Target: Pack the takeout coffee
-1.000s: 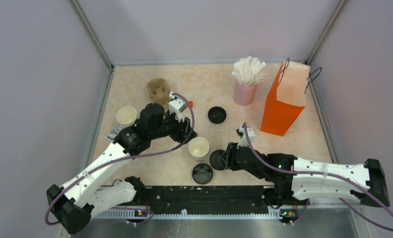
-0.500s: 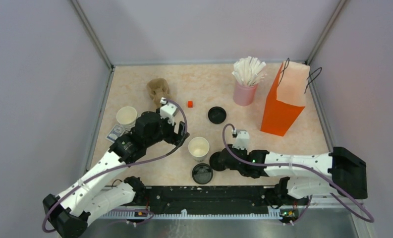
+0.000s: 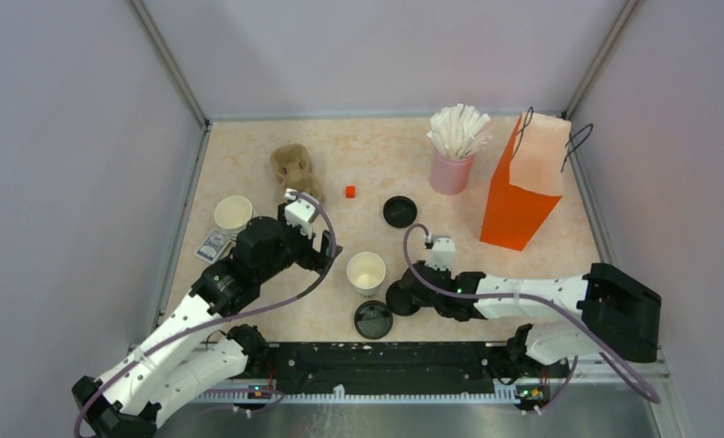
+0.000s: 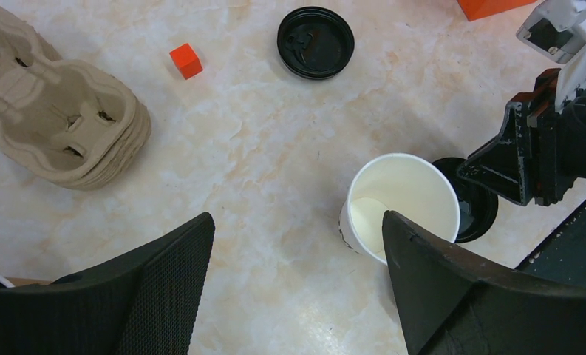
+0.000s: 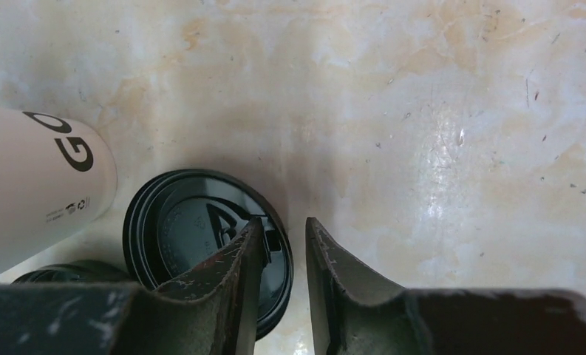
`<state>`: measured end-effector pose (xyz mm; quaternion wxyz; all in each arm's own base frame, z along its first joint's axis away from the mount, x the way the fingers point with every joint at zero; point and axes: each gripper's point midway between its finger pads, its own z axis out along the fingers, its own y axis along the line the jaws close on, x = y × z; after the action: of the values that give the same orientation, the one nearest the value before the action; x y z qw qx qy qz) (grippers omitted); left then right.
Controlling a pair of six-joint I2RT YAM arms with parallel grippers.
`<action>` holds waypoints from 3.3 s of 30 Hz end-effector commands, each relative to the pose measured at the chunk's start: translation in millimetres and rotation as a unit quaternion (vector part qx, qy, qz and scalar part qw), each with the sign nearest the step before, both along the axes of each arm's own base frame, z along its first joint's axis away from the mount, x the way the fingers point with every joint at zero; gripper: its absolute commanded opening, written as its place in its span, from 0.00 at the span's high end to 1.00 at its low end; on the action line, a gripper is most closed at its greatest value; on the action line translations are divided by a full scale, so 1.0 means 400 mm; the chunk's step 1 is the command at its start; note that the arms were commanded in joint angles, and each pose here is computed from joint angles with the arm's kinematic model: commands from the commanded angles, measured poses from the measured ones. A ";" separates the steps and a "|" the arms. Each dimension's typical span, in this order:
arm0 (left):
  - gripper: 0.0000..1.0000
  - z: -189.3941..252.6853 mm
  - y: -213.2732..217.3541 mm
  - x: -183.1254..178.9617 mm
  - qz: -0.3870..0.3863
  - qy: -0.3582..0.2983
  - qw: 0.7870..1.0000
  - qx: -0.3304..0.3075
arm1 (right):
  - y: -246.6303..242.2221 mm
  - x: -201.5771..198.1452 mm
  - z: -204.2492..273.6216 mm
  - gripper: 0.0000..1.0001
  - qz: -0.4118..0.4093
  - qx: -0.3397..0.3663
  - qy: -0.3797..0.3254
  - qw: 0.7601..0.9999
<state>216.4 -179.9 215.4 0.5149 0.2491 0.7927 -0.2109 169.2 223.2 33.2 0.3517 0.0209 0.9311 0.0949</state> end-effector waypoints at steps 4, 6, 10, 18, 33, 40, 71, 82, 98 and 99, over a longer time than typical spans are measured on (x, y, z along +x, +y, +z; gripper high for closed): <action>0.11 0.028 0.013 0.023 0.022 -0.033 0.999 -0.004 | 0.032 0.047 0.025 0.94 0.013 0.011 -0.026 1.000; 0.11 0.029 0.017 0.025 0.027 -0.034 0.999 -0.003 | 0.035 0.073 0.054 1.00 0.012 0.012 -0.043 0.999; 0.11 0.030 0.026 0.030 0.037 -0.038 0.999 0.000 | 0.035 0.152 0.141 1.00 0.002 0.019 -0.084 0.996; 0.10 0.031 0.039 0.031 0.051 -0.041 0.998 0.000 | 0.030 0.382 0.279 0.98 -0.033 0.006 -0.172 0.984; 0.10 0.031 0.038 0.030 0.047 -0.042 0.998 0.000 | 0.030 0.567 0.184 0.79 -0.088 -0.018 -0.179 0.980; 0.09 0.030 0.038 0.034 0.049 -0.042 0.998 0.003 | 0.015 0.455 0.301 0.62 -0.012 -0.002 -0.152 0.988; 0.03 0.142 0.152 0.025 0.152 -0.120 0.980 -0.050 | 0.196 -0.128 0.010 0.58 0.094 0.102 0.001 0.990; 0.06 0.140 0.145 0.020 0.145 -0.114 0.982 -0.052 | 0.172 -0.121 -0.009 0.87 0.079 0.042 -0.004 0.996; 0.07 0.296 -0.072 -0.140 -0.134 -0.020 0.982 -0.131 | 0.069 -0.077 0.443 0.98 0.078 0.224 -0.152 0.959; 0.07 0.292 -0.086 -0.140 -0.146 -0.008 0.981 -0.130 | 0.064 -0.069 0.465 0.98 0.072 0.220 -0.161 0.960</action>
<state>177.2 -186.2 333.0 0.5728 0.2440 0.7134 -0.3217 125.7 256.7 172.6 0.4188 0.0081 0.8434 0.3365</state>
